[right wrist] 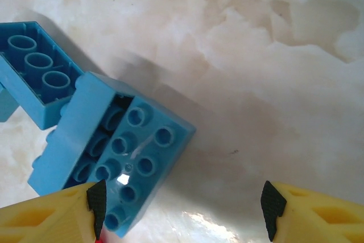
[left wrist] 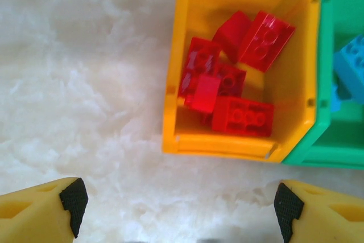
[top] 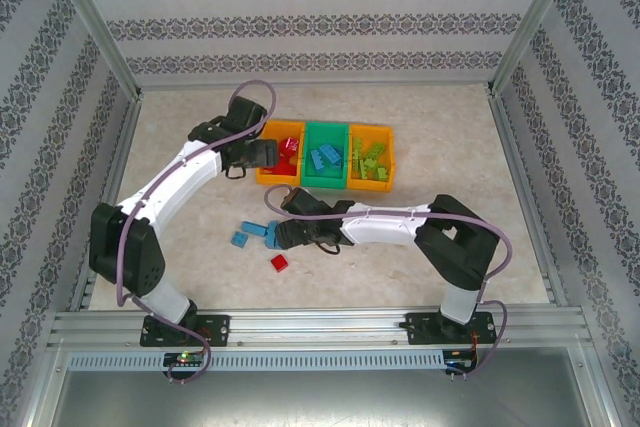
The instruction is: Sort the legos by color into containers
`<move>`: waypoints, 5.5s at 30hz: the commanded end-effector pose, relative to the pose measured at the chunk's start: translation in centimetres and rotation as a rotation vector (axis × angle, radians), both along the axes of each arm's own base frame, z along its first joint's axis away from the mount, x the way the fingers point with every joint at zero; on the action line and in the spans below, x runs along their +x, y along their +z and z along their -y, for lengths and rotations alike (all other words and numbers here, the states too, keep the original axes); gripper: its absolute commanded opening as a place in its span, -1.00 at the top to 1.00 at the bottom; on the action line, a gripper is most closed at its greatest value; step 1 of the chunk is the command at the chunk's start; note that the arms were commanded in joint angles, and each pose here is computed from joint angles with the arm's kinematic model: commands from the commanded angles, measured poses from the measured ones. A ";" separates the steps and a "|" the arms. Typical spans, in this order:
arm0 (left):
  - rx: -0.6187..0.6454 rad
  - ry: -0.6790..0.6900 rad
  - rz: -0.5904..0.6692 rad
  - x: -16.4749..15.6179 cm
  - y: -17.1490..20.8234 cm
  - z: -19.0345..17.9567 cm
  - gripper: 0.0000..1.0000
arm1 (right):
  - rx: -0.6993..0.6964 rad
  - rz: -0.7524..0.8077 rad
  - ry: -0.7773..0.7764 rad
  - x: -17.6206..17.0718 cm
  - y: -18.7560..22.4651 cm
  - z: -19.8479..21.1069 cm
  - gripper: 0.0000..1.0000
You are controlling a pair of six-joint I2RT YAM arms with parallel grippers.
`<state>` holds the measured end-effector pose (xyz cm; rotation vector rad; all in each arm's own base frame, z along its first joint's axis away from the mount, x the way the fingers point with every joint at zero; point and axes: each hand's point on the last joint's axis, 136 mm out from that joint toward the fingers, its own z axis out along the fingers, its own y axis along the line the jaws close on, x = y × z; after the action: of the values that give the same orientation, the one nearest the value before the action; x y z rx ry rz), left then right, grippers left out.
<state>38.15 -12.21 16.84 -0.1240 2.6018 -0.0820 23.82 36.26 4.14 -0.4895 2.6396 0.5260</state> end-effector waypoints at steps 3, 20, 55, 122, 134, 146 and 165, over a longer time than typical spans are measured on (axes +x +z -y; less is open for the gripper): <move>0.009 0.064 -0.005 -1.6 -0.8 -2.0 -0.76 | -0.052 -0.031 -0.003 -0.2 -0.8 -0.4 -0.39; -0.023 0.071 -0.010 -4.5 -1.2 -2.6 -0.76 | -0.257 -0.021 -0.123 0.3 -0.8 11.0 -0.15; 0.001 0.038 -0.028 -7.3 -3.0 -3.5 -0.80 | -0.200 -0.021 -0.157 1.3 0.9 9.5 0.38; -0.004 -0.092 -0.310 -12.8 -14.5 8.8 0.53 | 0.132 0.154 -0.477 12.9 13.7 20.5 -0.60; -0.005 -0.194 -0.141 -7.8 -7.4 12.3 0.67 | 0.125 0.153 -0.552 8.9 11.9 24.7 -0.61; -0.129 -0.246 -0.021 3.9 -2.5 16.2 0.63 | 0.099 0.158 -0.353 3.0 6.9 22.0 -0.59; -0.176 -0.236 -0.007 10.5 -1.7 17.8 -0.59 | 0.096 0.147 -0.121 -0.3 5.2 16.5 -0.59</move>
<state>49.50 -30.62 13.74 0.1121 2.5849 -0.3817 23.35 18.89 8.87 -0.2812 2.4937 0.5415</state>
